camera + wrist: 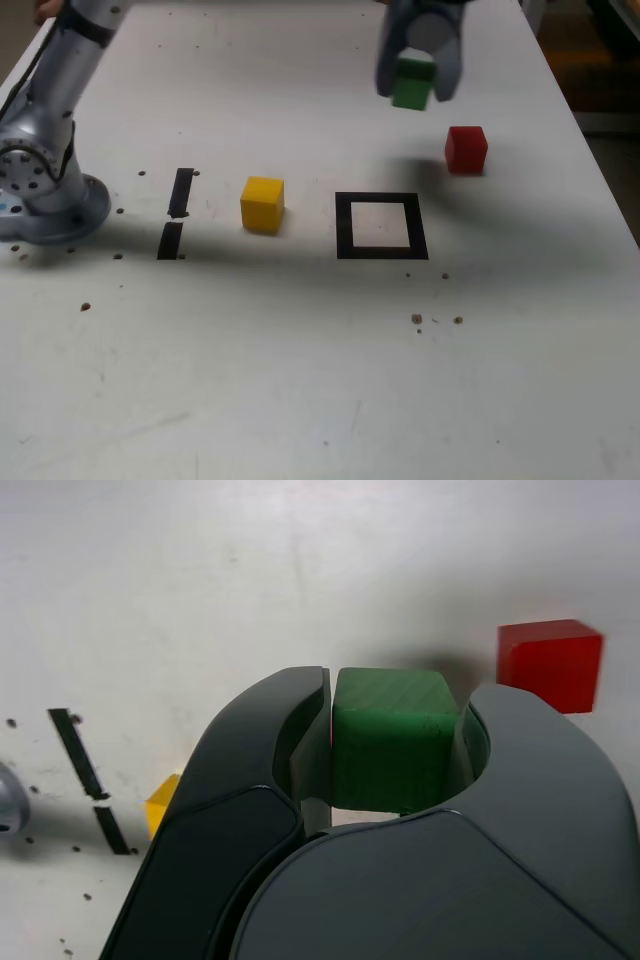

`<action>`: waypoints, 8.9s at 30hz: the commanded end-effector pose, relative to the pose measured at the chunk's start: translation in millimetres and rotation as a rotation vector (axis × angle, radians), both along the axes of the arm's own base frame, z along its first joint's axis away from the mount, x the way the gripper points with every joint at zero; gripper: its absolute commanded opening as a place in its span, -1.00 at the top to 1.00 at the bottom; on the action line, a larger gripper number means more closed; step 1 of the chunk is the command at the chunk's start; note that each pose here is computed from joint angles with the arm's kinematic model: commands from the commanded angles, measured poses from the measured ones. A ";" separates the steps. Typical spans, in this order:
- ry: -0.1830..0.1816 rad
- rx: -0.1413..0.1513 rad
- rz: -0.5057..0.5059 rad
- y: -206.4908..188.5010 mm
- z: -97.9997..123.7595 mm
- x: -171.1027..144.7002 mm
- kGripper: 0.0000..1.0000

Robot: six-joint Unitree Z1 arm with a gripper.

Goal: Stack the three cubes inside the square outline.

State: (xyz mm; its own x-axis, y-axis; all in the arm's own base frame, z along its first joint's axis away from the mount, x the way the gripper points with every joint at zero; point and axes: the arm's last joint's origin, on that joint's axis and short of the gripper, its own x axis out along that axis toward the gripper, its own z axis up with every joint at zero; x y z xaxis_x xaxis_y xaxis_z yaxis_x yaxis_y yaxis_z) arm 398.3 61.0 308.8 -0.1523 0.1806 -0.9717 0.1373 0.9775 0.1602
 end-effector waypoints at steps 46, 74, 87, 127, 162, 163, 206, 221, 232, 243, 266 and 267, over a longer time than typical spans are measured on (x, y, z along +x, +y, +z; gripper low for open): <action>-0.082 0.011 0.097 2.4 -2.8 -61.5 -0.95; -0.038 0.017 -0.043 -4.8 -53.7 66.3 -0.85; 0.023 -0.033 -0.016 3.7 -78.7 72.0 -0.14; -0.048 -0.006 -0.042 -134.8 -2.2 -69.9 0.69; -0.012 -0.070 0.079 -109.0 -75.0 -34.5 0.69; -0.013 -0.070 0.079 -108.9 -75.3 -34.0 0.69; -0.040 -0.098 0.024 -104.5 -11.8 -83.0 -0.99; 0.039 -0.052 -0.011 -88.4 -42.9 -183.3 -0.97; 0.082 -0.073 -0.032 -89.9 -81.4 -154.9 -0.67; 0.095 -0.077 -0.026 -91.5 -100.4 -146.0 0.20; 0.045 -0.054 -0.008 -110.5 21.9 -90.4 0.59; 0.032 -0.056 -0.011 -113.2 24.2 -83.7 0.59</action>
State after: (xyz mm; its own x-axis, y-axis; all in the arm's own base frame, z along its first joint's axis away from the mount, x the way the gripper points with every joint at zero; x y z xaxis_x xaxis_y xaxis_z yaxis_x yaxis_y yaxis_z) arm 286.1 -45.0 278.1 -0.3179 0.1507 -0.9361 0.1621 0.9814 0.1029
